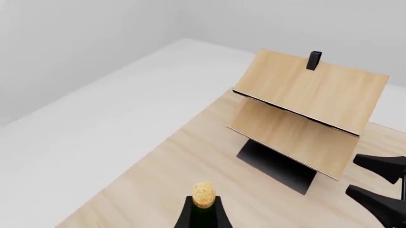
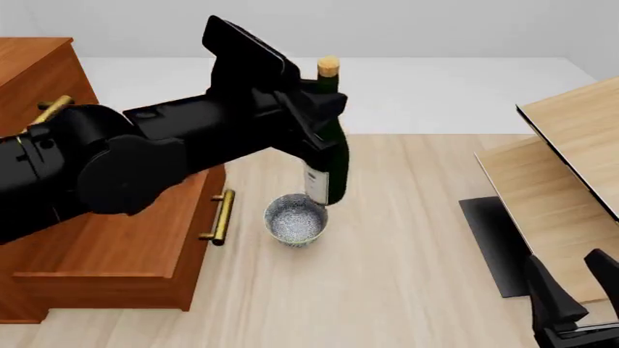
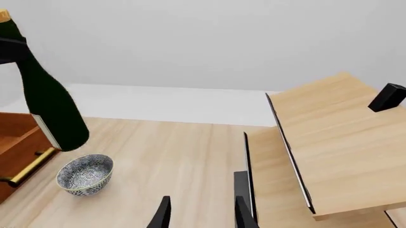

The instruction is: Put the wine bottle in the bottom drawer of the cabinet.

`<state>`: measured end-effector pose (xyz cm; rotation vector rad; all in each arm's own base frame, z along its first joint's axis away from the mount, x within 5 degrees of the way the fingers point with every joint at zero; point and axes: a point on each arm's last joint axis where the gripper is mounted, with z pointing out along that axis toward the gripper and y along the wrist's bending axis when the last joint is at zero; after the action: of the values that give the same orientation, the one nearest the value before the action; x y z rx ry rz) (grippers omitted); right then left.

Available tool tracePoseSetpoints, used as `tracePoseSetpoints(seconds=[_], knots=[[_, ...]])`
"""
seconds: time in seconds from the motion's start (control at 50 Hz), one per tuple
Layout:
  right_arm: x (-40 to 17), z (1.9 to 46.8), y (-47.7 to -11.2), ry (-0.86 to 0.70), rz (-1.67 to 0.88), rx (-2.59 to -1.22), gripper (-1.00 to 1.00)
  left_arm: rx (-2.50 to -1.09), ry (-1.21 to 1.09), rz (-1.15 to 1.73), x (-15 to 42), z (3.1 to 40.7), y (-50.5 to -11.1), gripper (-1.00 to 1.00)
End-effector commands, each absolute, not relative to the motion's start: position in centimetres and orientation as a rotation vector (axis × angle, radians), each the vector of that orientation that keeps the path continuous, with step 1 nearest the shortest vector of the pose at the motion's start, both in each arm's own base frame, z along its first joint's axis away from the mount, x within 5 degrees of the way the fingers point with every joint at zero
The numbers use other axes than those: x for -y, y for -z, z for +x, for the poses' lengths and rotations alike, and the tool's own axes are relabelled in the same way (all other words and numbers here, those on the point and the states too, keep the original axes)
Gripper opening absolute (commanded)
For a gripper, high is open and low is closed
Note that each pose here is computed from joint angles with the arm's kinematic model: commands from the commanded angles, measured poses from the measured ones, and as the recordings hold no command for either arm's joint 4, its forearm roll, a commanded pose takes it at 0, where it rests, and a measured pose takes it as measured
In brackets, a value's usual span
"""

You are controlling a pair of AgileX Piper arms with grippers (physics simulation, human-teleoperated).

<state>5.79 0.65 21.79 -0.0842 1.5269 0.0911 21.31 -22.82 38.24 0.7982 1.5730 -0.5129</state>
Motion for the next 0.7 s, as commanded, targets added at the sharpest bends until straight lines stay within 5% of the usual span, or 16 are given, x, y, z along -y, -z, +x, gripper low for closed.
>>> tracePoseSetpoints(seconds=[0.02, 0.7], knots=[[-0.7, 5.8, -21.8, -0.091, -0.087, -1.527, 1.0, -1.554, 0.447, 0.749, 18.8, 20.2, -41.3, -1.0], [-0.7, 5.9, -21.7, -0.091, -0.087, -1.526, 1.0, -1.699, 0.303, 0.593, 11.3, 18.5, -45.1, -1.0]])
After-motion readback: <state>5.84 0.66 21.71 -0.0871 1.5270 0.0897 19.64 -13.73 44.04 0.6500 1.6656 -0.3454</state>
